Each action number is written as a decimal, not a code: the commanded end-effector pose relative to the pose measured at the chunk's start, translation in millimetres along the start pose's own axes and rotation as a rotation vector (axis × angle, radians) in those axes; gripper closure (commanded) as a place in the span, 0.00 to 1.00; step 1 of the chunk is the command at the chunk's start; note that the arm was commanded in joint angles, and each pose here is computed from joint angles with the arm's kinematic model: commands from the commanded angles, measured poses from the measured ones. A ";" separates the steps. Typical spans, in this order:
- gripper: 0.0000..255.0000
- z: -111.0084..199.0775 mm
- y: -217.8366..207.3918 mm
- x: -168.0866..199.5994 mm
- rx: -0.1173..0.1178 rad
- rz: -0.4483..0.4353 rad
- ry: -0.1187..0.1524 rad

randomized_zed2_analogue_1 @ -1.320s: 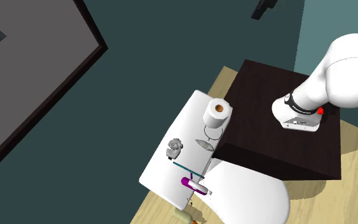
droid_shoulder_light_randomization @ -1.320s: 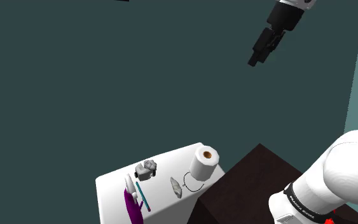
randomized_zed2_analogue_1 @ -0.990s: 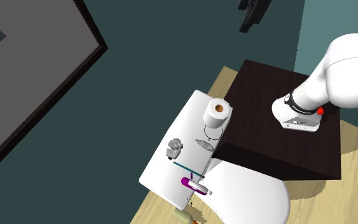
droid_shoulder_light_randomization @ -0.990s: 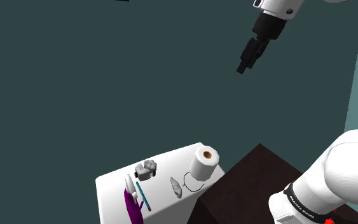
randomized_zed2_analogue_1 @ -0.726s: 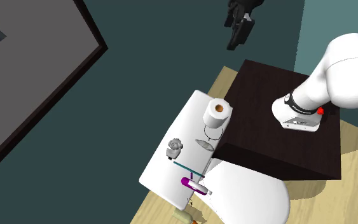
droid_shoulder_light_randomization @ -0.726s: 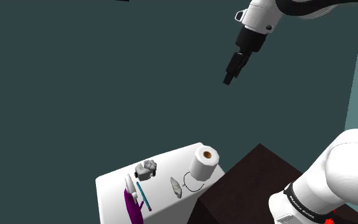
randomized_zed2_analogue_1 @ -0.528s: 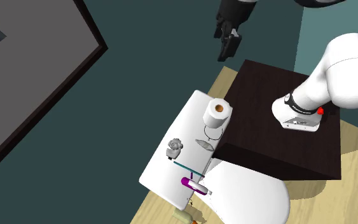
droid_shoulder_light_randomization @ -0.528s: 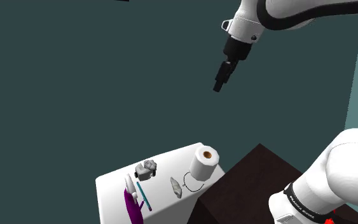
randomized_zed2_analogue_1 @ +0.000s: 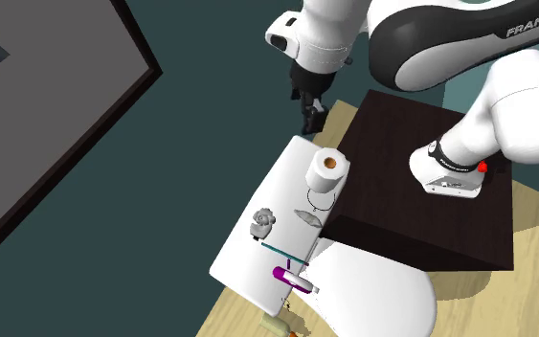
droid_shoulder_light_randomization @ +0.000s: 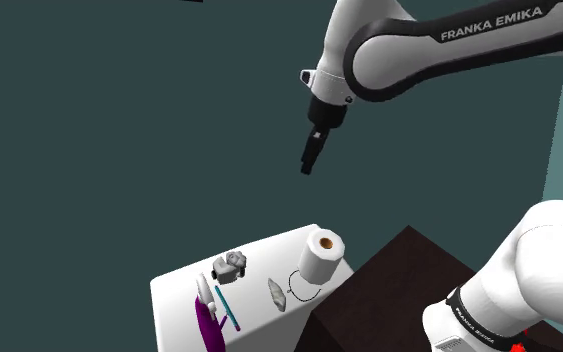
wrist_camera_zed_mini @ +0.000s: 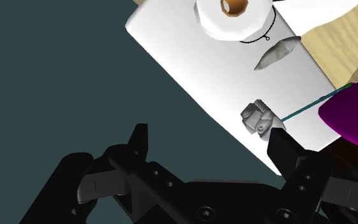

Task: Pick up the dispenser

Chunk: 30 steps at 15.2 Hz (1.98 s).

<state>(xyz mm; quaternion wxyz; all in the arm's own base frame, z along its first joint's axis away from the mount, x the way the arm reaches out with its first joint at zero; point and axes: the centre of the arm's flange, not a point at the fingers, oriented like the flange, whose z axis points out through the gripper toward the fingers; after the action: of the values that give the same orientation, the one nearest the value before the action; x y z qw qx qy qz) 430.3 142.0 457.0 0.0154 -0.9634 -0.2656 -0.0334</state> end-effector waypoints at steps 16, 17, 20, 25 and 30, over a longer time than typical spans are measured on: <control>0.00 185.1 -108.0 86.8 -0.024 -0.384 -0.076; 0.00 196.2 -115.2 90.3 -0.025 -0.406 -0.081; 0.00 229.5 -137.0 99.4 -0.030 -0.474 -0.095; 0.00 267.8 -155.2 104.7 -0.033 -0.530 -0.106; 0.00 294.1 -154.9 102.7 -0.033 -0.530 -0.106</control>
<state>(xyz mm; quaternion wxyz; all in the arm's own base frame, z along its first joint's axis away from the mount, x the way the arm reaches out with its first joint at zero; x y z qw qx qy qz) 455.2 342.1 177.6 -0.0236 -0.8609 -0.5081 0.0100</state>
